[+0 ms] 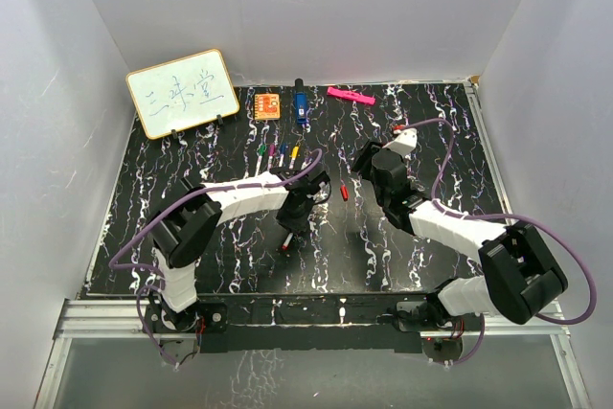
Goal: Insert the pens into the pen caps
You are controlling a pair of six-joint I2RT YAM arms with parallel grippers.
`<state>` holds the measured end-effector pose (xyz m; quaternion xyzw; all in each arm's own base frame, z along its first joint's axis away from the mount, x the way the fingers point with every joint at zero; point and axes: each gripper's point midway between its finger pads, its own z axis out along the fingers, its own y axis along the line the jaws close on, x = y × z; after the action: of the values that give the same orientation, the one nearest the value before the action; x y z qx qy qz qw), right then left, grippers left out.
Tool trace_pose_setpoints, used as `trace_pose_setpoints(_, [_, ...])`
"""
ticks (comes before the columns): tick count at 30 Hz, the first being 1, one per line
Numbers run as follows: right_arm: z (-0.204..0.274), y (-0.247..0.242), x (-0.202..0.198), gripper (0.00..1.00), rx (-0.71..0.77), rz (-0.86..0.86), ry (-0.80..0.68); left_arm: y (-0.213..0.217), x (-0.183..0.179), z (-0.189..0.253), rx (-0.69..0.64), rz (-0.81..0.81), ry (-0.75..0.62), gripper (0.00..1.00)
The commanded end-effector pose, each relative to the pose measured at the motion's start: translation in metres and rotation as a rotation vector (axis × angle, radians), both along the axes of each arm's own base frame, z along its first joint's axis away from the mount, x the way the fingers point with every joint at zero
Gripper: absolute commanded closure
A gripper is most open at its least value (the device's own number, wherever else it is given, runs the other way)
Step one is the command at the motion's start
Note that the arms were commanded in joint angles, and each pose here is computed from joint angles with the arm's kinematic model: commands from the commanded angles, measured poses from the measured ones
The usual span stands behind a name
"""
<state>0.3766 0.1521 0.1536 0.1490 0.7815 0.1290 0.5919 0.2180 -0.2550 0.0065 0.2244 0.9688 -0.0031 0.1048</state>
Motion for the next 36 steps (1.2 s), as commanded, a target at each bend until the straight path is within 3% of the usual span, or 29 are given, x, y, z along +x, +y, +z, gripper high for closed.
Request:
trace_pose_setpoints(1, [0.019, 0.006, 0.008, 0.51, 0.036, 0.003, -0.055, 0.047, -0.042, -0.050, 0.203, -0.016, 0.177, 1.00])
trace_pose_setpoints(6, [0.005, 0.008, 0.010, 0.54, -0.025, 0.024, -0.006, 0.033, -0.026, -0.035, 0.149, -0.034, 0.109, 1.00])
trace_pose_setpoints(18, [-0.048, 0.020, 0.016, 0.59, -0.165, 0.080, 0.188, 0.005, 0.008, 0.053, -0.063, -0.058, -0.044, 1.00])
trace_pose_setpoints(28, [-0.067, 0.044, 0.011, 0.60, -0.204, 0.194, 0.253, 0.014, 0.016, 0.090, -0.142, -0.008, -0.122, 1.00])
trace_pose_setpoints(36, [-0.086, 0.058, 0.002, 0.57, -0.242, 0.260, 0.312, 0.014, 0.035, 0.129, -0.342, 0.070, -0.288, 1.00])
